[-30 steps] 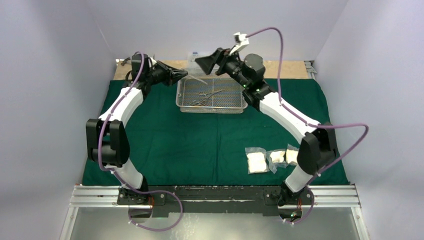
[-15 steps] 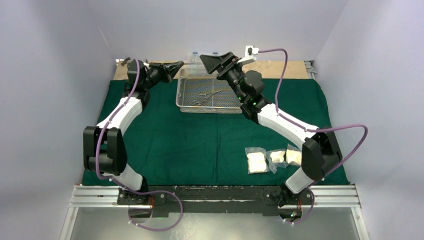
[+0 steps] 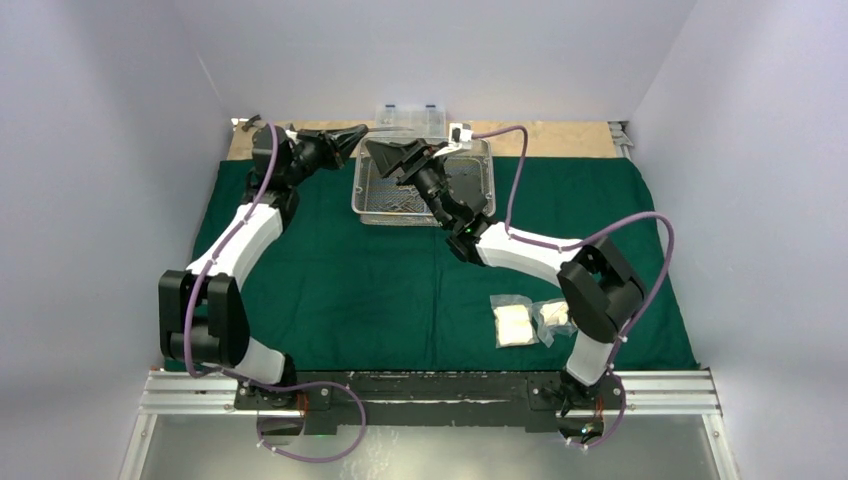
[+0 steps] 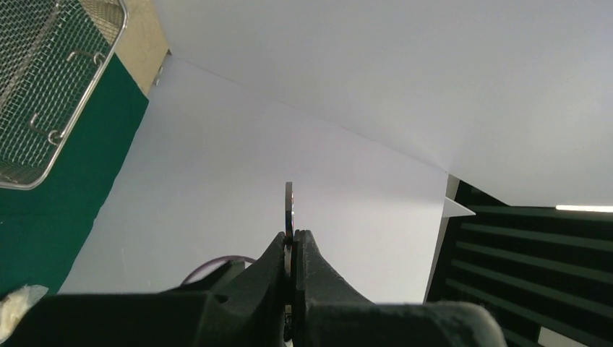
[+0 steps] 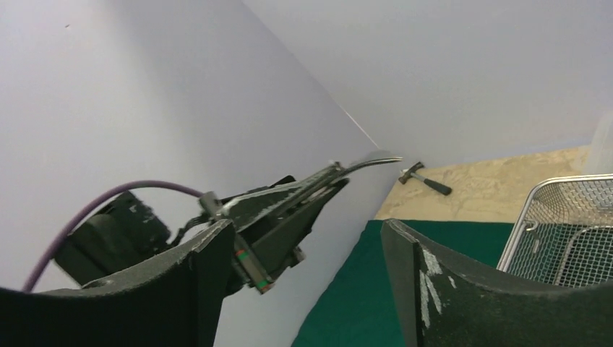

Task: Open and lay out the surgical kit
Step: Place the medical item in the surgical kit.

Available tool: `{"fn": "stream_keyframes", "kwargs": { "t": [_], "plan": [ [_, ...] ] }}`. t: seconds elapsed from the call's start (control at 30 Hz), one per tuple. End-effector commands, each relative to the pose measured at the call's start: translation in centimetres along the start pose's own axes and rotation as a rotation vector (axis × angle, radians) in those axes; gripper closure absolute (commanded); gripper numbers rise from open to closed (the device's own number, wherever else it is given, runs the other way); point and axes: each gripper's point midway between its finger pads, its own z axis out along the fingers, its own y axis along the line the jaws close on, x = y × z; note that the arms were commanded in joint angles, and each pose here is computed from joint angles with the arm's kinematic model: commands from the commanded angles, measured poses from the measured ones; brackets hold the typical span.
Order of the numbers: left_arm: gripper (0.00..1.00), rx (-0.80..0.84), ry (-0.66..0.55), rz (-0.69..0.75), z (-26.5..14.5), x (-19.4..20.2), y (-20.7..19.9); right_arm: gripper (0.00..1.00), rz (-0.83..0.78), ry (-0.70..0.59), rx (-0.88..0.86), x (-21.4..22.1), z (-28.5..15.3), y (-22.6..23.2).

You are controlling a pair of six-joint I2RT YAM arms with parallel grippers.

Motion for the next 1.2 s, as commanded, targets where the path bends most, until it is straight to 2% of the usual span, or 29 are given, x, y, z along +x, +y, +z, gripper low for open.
{"fn": "stream_keyframes", "kwargs": {
  "t": [0.0, 0.2, 0.47, 0.63, 0.83, 0.9, 0.97, 1.03, 1.07, 1.17],
  "plan": [
    [1.0, -0.035, -0.033, -0.32, -1.5, 0.6, -0.9, 0.28, 0.006, -0.151, -0.089, -3.0, 1.2, 2.5],
    [1.0, -0.046, -0.042, -0.328, -2.2, 0.8, -0.5, 0.46, -0.027, -0.182, -0.139, -3.3, 2.3, 3.5],
    [1.0, -0.046, -0.03, -0.334, -2.6, 1.2, -0.4, 0.47, -0.015, -0.217, -0.212, -3.7, 2.4, 4.7],
    [1.0, -0.065, -0.045, -0.335, -2.9, 1.2, 0.0, 0.54, 0.022, -0.179, -0.194, -2.6, 3.1, 3.9],
    [1.0, -0.071, -0.046, -0.332, -2.9, 1.1, 0.3, 0.72, 0.046, -0.127, -0.26, -1.4, 3.8, 4.9],
    [1.0, -0.075, -0.045, -0.334, -2.9, 1.1, 0.5, 0.83, 0.053, -0.122, -0.268, -1.1, 3.8, 4.9],
    [1.0, -0.076, -0.045, -0.334, -3.0, 1.1, 0.6, 0.99, 0.054, -0.127, -0.261, -1.3, 3.8, 4.8],
    [1.0, -0.078, -0.046, -0.333, -3.0, 1.1, 0.8, 1.0, 0.048, -0.137, -0.244, -1.6, 3.7, 4.6],
    [0.99, -0.076, -0.047, -0.323, -3.0, 1.0, 0.8, 1.0, 0.044, -0.144, -0.232, -1.8, 3.7, 4.4],
    [0.81, -0.11, -0.058, -0.272, -2.9, 1.1, 1.1, 1.0, 0.022, -0.155, -0.193, -2.5, 3.6, 4.1]
  ]
}}
